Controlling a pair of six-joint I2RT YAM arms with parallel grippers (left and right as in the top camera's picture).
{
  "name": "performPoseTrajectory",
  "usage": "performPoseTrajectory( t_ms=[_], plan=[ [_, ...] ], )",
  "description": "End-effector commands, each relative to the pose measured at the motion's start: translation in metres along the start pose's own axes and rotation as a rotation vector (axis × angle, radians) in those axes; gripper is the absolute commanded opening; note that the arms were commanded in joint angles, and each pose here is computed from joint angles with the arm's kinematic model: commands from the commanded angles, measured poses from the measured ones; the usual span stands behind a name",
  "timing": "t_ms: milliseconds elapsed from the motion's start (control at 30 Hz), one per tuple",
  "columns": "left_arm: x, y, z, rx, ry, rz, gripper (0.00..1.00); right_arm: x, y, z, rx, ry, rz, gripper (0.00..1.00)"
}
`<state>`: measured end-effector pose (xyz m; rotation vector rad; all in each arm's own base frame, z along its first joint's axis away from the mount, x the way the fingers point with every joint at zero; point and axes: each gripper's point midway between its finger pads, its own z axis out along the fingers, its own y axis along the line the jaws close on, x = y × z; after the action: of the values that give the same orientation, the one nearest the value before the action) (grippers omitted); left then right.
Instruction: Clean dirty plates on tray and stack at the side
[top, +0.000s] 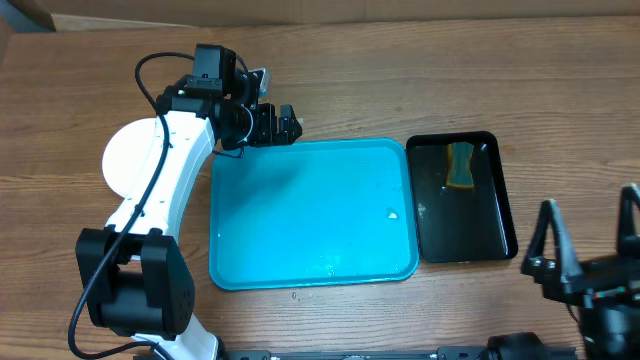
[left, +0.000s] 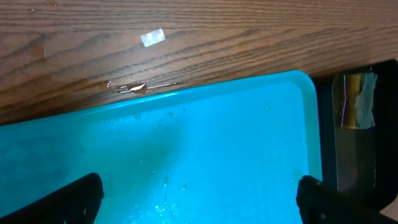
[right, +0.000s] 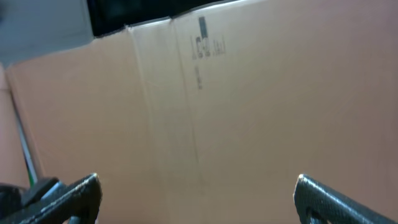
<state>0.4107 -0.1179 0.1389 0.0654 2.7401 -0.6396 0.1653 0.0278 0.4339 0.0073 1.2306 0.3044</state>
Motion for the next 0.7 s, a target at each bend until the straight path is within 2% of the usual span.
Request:
performPoseTrajectory(
  t_ms=[0, 300, 667],
  plan=[
    [-0.006, -0.004, -0.006, 0.002, -0.023, 0.028, 1.00, 0.031, -0.002, -0.002, -0.029, -0.031, 0.001, 1.00],
    [-0.006, -0.004, -0.006, 0.002, -0.023, 0.028, 1.00, 0.110, -0.031, 0.002, 0.007, -0.100, 0.107, 1.00],
    [-0.006, -0.004, -0.006, 0.002, -0.023, 0.028, 1.00, 0.194, -0.052, 0.000, 0.054, 0.043, 0.110, 1.00]
  ],
)
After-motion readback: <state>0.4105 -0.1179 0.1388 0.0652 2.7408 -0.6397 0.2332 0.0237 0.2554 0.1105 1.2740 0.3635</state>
